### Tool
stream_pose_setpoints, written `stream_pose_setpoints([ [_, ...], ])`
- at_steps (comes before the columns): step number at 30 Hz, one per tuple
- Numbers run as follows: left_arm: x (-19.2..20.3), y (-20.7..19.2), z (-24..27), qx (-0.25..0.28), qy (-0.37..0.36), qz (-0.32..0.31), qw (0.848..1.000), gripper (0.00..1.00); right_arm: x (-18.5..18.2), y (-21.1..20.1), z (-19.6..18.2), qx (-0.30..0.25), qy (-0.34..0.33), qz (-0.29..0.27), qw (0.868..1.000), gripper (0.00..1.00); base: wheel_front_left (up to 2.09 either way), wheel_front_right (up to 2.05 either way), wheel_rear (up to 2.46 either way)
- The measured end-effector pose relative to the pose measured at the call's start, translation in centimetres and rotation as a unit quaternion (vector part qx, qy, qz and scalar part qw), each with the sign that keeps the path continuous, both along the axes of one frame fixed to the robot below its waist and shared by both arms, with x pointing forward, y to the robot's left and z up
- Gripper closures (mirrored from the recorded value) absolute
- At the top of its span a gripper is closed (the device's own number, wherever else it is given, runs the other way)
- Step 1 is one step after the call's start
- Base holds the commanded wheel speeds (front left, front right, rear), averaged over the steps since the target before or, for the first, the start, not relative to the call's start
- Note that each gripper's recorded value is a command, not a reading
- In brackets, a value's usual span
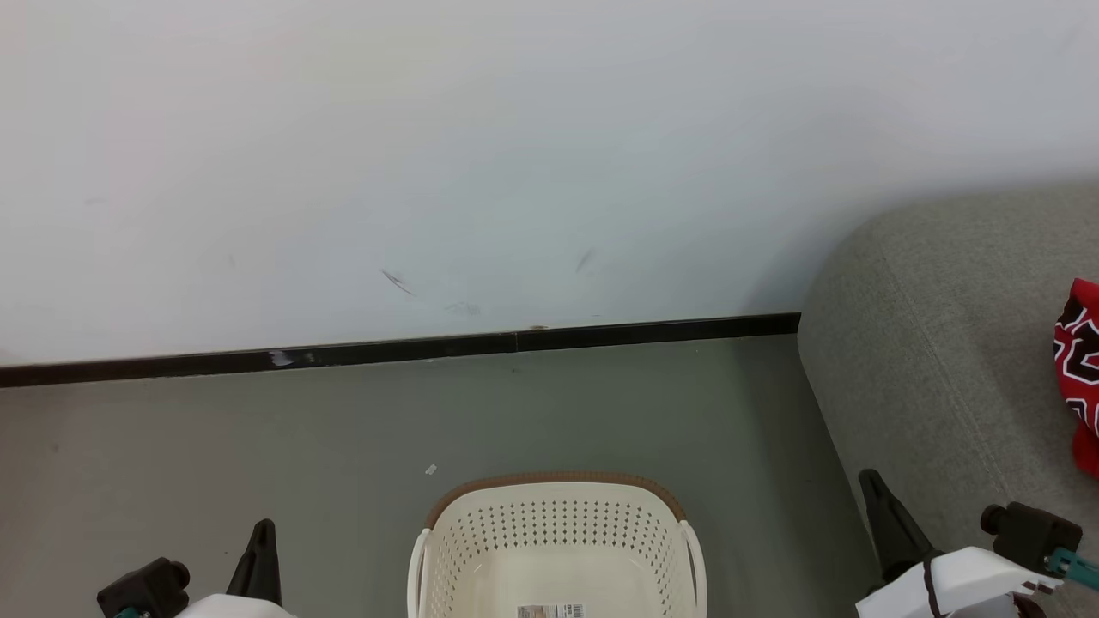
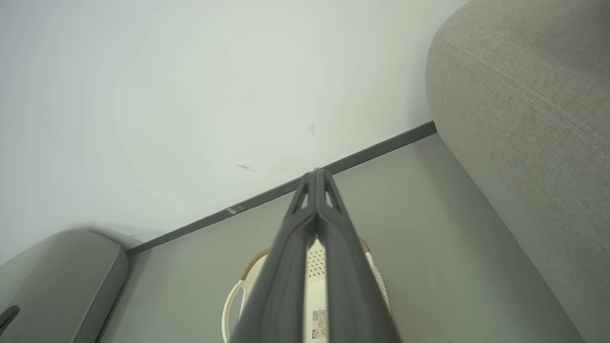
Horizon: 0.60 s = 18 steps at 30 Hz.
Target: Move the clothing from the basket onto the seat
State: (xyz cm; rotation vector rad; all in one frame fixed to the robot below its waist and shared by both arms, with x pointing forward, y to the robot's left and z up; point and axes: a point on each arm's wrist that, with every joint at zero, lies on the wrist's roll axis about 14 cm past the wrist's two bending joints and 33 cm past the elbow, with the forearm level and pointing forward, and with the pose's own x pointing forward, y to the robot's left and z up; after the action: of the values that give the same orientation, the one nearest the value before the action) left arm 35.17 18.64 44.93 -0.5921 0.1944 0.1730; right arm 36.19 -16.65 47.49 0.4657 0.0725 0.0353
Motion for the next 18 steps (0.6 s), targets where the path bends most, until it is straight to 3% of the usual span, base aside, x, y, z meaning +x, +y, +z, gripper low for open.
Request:
stream_pose_setpoints([
  [18,0.4,-0.1,-0.3,-0.128,0.004,0.007,0.992,1.00,0.2,-1.3,-0.3,0.139,0.019,-0.033,0.990,1.00,0.00,0.00,0.00],
])
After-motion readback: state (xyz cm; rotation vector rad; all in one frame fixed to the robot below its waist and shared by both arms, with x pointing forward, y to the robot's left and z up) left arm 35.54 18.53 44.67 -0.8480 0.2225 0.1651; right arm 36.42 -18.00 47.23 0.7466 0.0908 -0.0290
